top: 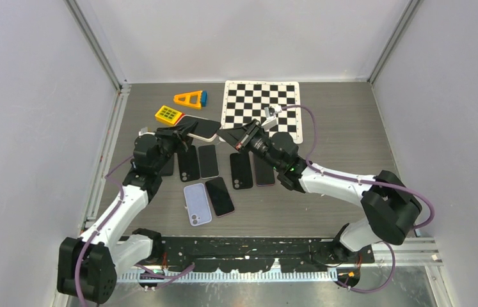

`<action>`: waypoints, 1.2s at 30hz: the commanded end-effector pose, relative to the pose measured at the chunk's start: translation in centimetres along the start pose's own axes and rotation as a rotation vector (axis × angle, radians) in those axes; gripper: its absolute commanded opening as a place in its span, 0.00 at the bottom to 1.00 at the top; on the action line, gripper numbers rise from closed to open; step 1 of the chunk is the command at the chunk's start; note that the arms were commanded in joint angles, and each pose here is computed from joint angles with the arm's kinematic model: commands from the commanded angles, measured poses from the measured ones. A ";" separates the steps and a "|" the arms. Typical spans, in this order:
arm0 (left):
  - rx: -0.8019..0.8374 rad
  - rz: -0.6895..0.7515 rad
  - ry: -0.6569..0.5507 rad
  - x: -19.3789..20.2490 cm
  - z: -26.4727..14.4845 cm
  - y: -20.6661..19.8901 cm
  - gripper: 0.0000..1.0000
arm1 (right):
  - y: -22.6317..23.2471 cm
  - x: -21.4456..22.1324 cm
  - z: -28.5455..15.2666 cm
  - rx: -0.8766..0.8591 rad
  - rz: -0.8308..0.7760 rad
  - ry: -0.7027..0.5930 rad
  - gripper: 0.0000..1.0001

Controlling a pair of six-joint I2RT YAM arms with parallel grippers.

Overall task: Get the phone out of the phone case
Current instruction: Remove the phone case from the phone.

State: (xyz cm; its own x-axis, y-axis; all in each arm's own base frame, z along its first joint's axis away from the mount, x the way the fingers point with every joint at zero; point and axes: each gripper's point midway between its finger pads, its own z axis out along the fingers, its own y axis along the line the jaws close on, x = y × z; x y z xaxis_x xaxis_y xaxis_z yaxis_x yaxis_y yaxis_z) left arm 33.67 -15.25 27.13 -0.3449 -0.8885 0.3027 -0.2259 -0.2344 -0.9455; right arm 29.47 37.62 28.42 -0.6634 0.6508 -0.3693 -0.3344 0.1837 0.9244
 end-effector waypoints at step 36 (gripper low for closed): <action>0.501 0.221 0.488 11.7 -6.9 -13.4 0.00 | -8.2 1.8 -0.8 0.335 -0.086 0.090 0.01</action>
State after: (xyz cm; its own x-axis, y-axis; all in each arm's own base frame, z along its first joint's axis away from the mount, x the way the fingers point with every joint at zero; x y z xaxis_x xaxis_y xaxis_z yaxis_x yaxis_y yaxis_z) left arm 34.59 -16.13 29.14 -0.4212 -0.9001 0.1113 -0.0616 -0.0940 -0.9937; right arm 31.47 37.00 25.78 -0.6534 0.6660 -0.3598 -0.1578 0.3450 0.9252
